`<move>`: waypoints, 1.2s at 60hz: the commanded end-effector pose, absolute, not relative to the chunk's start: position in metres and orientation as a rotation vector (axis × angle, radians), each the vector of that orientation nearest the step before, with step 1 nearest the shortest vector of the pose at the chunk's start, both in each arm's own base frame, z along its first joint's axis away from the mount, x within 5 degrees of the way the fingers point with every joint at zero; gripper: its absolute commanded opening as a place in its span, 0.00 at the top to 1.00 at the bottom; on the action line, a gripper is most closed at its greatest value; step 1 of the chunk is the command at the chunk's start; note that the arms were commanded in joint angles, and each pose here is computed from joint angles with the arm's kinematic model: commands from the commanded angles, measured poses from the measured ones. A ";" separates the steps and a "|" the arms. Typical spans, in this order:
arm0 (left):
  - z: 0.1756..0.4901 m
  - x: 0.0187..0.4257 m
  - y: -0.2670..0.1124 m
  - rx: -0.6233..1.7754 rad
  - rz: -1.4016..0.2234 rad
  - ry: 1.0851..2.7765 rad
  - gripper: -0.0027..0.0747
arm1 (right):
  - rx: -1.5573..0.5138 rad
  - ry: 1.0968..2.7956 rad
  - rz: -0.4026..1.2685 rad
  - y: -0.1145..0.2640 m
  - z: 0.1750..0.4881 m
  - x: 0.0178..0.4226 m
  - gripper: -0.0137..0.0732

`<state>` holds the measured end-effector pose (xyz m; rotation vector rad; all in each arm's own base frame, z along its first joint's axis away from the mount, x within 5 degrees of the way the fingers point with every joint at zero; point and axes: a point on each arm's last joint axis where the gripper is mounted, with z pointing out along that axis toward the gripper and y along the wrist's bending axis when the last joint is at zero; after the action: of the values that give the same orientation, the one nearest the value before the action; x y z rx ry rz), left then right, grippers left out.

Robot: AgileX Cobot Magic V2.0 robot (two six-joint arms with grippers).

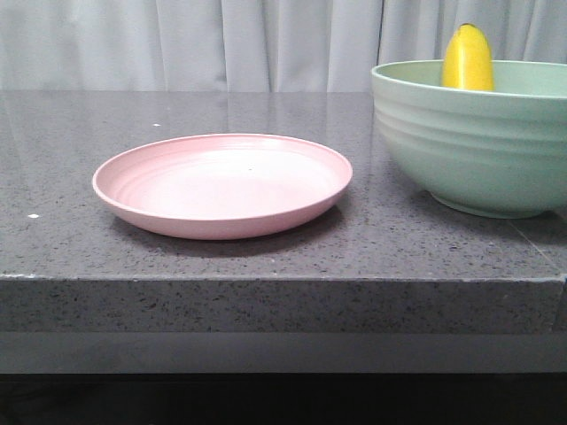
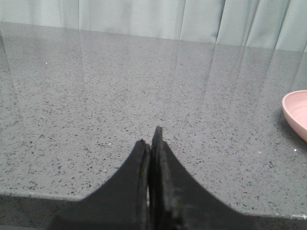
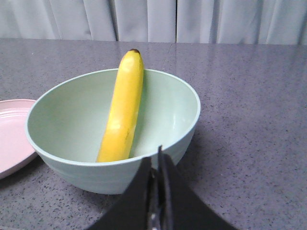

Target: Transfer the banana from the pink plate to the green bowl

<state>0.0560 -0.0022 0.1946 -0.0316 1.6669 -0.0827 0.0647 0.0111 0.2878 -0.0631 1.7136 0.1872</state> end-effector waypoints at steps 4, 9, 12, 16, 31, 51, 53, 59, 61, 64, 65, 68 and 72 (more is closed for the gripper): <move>0.203 0.055 -0.002 -0.039 -0.087 1.562 0.99 | -0.052 1.610 0.192 0.011 0.303 0.065 0.91; 0.203 0.055 -0.002 -0.039 -0.087 1.562 0.99 | -0.053 1.614 0.188 0.011 0.299 0.066 0.91; 0.203 0.055 -0.002 -0.039 -0.087 1.562 0.99 | -0.048 1.607 0.182 0.010 0.293 0.066 0.91; 0.203 0.055 -0.002 -0.039 -0.087 1.562 0.99 | -0.029 1.582 0.168 0.009 0.281 0.066 0.91; 0.203 0.055 -0.002 -0.039 -0.087 1.562 0.99 | 0.090 1.544 0.121 0.001 0.221 0.058 0.91; 0.203 0.055 -0.002 -0.039 -0.087 1.563 0.99 | 0.111 1.593 0.105 0.000 0.195 0.055 0.91; 0.203 0.055 -0.002 -0.039 -0.087 1.563 0.99 | 0.111 1.594 0.105 0.000 0.195 0.055 0.91; 0.203 0.055 -0.002 -0.039 -0.087 1.563 0.99 | 0.111 1.594 0.105 0.000 0.195 0.055 0.91; 0.203 0.055 -0.002 -0.039 -0.087 1.563 0.99 | 0.111 1.594 0.105 0.000 0.195 0.055 0.91; 0.203 0.055 -0.002 -0.039 -0.087 1.563 0.99 | 0.111 1.594 0.105 0.000 0.195 0.055 0.91; 0.203 0.055 -0.002 -0.039 -0.087 1.563 0.99 | 0.111 1.594 0.105 0.000 0.195 0.055 0.91; 0.203 0.055 -0.002 -0.039 -0.087 1.563 0.99 | 0.111 1.594 0.105 0.000 0.195 0.055 0.91; 0.203 0.055 -0.002 -0.039 -0.087 1.563 0.99 | 0.111 1.594 0.105 0.000 0.195 0.055 0.91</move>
<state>0.0560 -0.0022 0.1948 -0.0316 1.6644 -0.0827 0.0562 0.0013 0.1870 0.1031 1.6923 0.1098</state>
